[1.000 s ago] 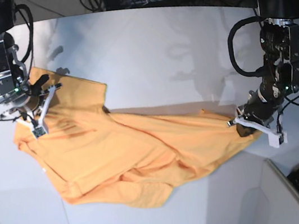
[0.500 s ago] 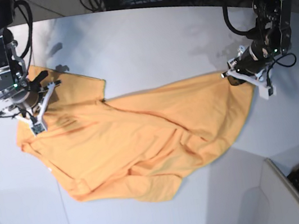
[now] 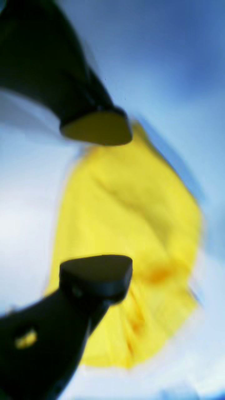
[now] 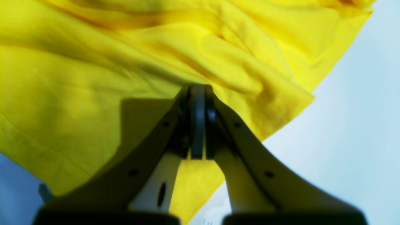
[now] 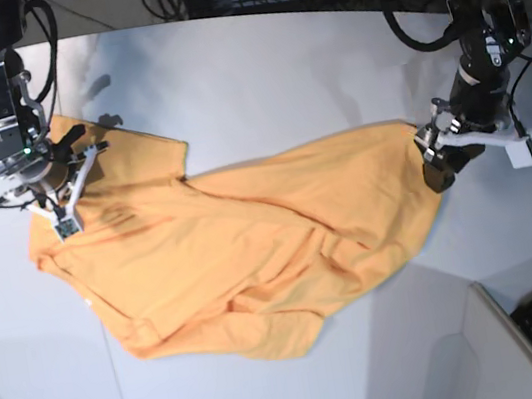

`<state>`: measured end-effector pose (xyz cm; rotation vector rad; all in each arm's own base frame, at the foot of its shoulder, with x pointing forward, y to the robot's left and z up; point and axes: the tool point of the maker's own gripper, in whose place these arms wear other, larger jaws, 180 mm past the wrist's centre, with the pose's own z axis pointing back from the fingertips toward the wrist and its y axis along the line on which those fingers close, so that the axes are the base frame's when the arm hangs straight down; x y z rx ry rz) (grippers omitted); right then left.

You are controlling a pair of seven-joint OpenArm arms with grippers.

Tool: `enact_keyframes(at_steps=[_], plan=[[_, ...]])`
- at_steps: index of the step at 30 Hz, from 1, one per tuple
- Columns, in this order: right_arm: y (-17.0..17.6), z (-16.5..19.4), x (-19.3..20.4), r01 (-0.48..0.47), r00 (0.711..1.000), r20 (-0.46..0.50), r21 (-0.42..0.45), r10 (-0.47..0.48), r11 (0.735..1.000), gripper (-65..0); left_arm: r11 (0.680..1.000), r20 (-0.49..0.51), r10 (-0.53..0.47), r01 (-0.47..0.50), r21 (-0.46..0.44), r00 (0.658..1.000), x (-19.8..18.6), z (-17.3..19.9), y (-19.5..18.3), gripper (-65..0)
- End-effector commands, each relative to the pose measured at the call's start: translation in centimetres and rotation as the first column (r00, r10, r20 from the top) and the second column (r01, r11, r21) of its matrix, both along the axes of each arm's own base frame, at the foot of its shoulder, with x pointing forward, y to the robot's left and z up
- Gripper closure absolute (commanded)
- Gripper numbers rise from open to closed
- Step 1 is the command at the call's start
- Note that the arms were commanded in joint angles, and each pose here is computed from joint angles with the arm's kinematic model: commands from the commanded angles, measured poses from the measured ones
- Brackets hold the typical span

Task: Layout the t-shirt on the table in an organized manner, then fold the t-shirt properly
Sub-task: 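Grasp the shirt body with the left gripper and lift it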

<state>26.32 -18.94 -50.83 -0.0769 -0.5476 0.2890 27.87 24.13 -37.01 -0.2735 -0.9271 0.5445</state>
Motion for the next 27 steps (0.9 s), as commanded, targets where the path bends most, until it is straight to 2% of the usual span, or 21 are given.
enact_keyframes(at_steps=[1,3,5,7,8,12,17,24,27], plan=[[-0.6,-0.7,-1.3,-0.003,0.998,-0.065,-0.027,0.001,1.0,0.0,0.999,0.012,0.033,-0.032,-0.021,0.999,1.6,1.1,0.4,-41.0],[-0.6,-0.7,-1.3,-0.003,0.998,-0.065,-0.027,0.001,1.0,0.0,0.983,-0.11,0.088,-0.104,-0.151,0.99,3.3,0.1,-0.6,-35.9],[-0.6,-0.7,-1.3,-0.003,0.998,-0.065,-0.027,0.001,1.0,0.0,0.952,-0.219,0.099,-0.156,-0.265,0.971,5.1,-0.5,-2.0,-33.7],[-0.6,-0.7,-1.3,-0.003,0.998,-0.065,-0.027,0.001,1.0,0.0,0.916,-0.292,0.111,-0.212,-0.341,0.95,7.0,-1.0,-2.8,-33.9],[-0.5,-0.8,-1.4,-0.003,0.998,-0.066,-0.026,0.001,1.0,0.0,0.908,-0.307,0.107,-0.219,-0.357,0.946,7.9,-1.2,-3.3,-33.9],[-0.5,-0.8,-1.4,-0.003,0.998,-0.066,-0.026,0.001,1.0,0.0,0.922,-0.367,-0.002,-0.141,-0.361,0.93,11.0,-2.2,-6.8,-33.1],[-0.4,-0.8,-1.4,-0.002,0.998,-0.068,-0.024,0.001,1.0,0.0,0.939,-0.482,-0.098,-0.08,-0.336,0.871,11.8,-5.1,-10.2,-32.9],[-0.4,-1.0,-1.6,-0.002,0.997,-0.072,-0.024,0.0,1.0,0.0,0.964,-0.547,-0.069,-0.085,-0.25,0.834,12.5,-7.9,-10.3,-32.9],[-0.4,-1.0,-1.6,-0.002,0.997,-0.072,-0.024,0.0,1.0,0.0,0.971,-0.551,-0.047,-0.092,-0.223,0.833,12.9,-8.3,-9.9,-32.9]])
